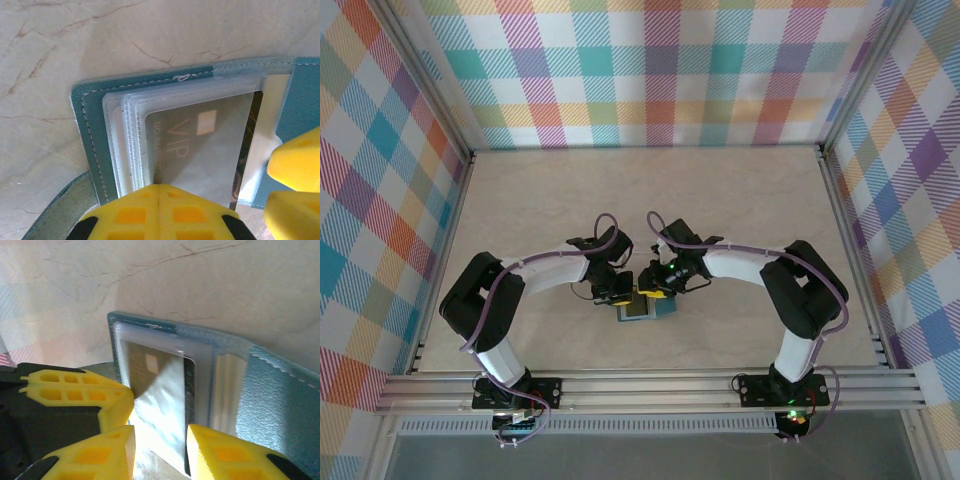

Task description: Take the credit cards out of the card holder

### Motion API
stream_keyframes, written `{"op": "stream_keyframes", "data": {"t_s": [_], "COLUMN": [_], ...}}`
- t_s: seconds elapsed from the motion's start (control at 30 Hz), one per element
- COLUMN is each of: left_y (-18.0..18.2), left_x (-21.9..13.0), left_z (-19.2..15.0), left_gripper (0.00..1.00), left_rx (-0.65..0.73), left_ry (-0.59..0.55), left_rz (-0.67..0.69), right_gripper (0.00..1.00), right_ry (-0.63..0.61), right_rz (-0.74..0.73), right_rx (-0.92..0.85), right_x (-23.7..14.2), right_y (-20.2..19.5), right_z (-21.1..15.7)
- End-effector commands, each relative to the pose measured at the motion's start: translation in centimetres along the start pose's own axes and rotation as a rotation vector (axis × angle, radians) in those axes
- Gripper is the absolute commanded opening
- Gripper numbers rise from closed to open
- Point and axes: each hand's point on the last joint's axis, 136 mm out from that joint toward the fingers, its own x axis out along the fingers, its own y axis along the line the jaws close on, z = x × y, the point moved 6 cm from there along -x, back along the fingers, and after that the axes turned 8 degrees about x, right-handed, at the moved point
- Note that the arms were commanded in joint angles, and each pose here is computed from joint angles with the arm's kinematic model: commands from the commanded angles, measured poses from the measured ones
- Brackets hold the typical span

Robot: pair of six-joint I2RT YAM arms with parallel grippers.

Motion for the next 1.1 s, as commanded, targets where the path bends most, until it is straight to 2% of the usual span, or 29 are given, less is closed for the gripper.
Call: {"op": "stream_keyframes", "data": {"t_s": [0.0,0.33,0.63,0.93,1.07], "left_y": [0.5,0.5,0.6,0.6,0.1], "left_x": [0.3,0.4,0.1,0.1,-1.0], "left_z": [-0.8,-0.8,-0.8,-0.8,-0.4], "left_gripper": [0.06,0.05,0.08,0.07,0.07], "left_rx": [-0.003,-0.006,-0.006,0.002,0.014], "left_ry": [0.037,0.037,0.031,0.036,0.013], "left_rz": [0.022,0.019,0.026,0.037,0.037], "right_gripper": [0.34,0.34,0.34,0.36,0.36], "right_ry": [0.041,0.046,-0.063,-0.076,-0.071], "right_rz": [0.020,-0.001,-0.225,-0.109,-0.096], "right_rx": [0.024,0.053,0.013,-0.014,0.003], "right_x": [0.9,1.9,-0.1,-1.5,-1.8], "right_y": [-0.6,-2.0,-3.0,-0.5,-0.5], "right_z": [-0.1,-0.2,-0.2,-0.5,-0.4]}}
